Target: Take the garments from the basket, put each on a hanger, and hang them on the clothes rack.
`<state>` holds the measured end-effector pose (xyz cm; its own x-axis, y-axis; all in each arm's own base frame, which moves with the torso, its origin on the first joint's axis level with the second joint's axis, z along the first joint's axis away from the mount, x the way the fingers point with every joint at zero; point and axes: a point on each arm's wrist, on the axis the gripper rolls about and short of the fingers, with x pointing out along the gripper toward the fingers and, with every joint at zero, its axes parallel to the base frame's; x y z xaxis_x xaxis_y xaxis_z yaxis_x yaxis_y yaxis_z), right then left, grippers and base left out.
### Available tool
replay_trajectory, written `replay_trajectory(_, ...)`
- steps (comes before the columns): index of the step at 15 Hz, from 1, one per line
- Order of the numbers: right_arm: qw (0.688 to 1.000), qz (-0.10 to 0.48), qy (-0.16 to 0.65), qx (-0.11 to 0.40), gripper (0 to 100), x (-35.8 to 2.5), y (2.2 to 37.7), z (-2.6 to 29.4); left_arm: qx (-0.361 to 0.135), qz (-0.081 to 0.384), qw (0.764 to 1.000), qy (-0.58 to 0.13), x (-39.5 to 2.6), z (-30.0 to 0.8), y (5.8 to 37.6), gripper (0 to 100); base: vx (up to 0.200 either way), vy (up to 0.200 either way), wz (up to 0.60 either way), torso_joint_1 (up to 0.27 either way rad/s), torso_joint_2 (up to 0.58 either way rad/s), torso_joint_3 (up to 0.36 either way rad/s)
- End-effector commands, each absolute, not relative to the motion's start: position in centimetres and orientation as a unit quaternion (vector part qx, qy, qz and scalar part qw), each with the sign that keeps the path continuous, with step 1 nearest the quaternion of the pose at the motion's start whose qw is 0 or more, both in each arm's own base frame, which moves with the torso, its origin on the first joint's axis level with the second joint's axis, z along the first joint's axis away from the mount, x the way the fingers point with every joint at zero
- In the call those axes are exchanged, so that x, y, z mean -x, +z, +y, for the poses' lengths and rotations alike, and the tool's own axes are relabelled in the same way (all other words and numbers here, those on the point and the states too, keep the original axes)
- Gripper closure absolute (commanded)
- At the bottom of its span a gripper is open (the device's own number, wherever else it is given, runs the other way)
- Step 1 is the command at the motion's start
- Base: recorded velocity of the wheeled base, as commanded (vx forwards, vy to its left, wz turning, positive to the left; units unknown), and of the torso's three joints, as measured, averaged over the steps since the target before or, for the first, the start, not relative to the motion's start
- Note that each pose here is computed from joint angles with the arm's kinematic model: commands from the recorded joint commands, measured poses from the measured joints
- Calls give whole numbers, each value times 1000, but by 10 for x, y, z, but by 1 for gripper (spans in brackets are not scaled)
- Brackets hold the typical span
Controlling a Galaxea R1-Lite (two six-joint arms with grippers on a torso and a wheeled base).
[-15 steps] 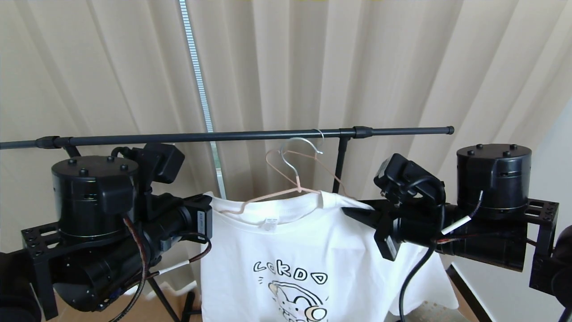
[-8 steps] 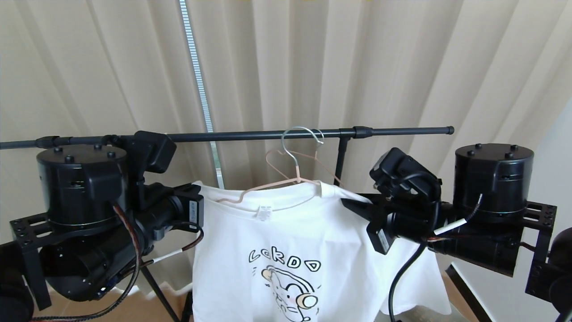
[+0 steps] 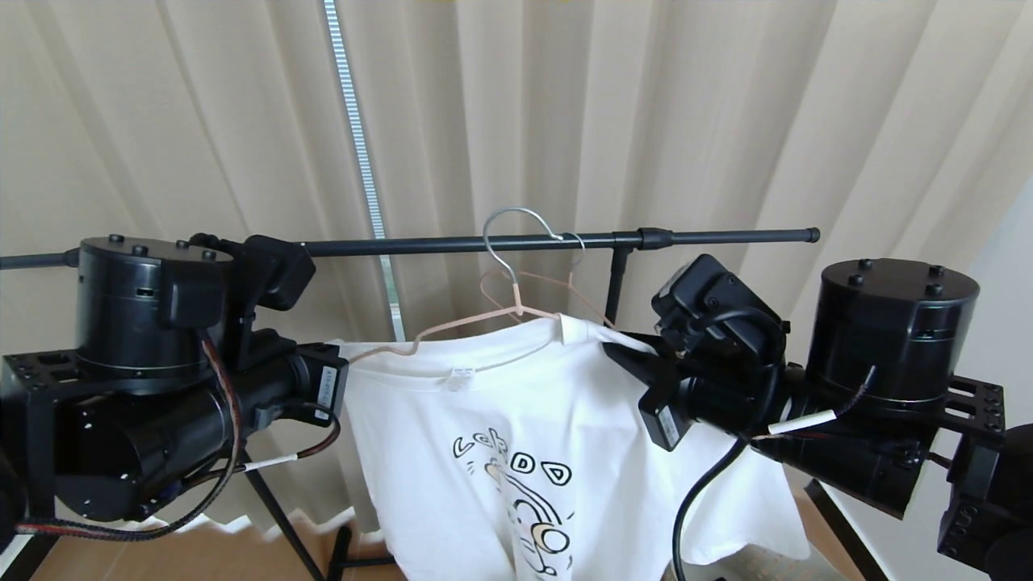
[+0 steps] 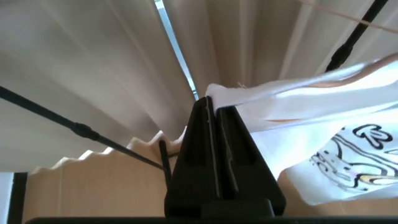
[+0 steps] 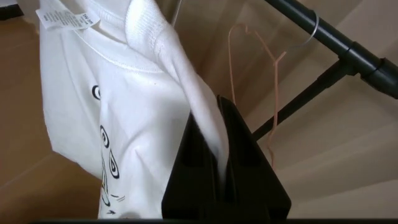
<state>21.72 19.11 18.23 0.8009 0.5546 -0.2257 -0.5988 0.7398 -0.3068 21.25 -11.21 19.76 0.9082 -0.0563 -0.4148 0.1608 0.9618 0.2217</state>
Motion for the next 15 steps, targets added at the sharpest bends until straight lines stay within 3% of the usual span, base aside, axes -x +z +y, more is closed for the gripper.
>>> replay_trajectory(1, 932, 56, 306, 184, 100, -220, 178, 196, -127, 209, 968, -57, -207, -109, 218, 100, 0, 0, 0, 0, 0, 0)
replay_trajectory(12, 931, 65, 306, 188, 100, -219, 155, 226, -138, 214, 963, -89, -190, -117, 228, 100, 0, 0, 0, 0, 0, 0)
replay_trajectory(15, 943, 67, 266, 190, 100, -223, 155, 228, -138, 214, 963, -89, -189, -116, 229, 100, 0, 0, 0, 0, 0, 0)
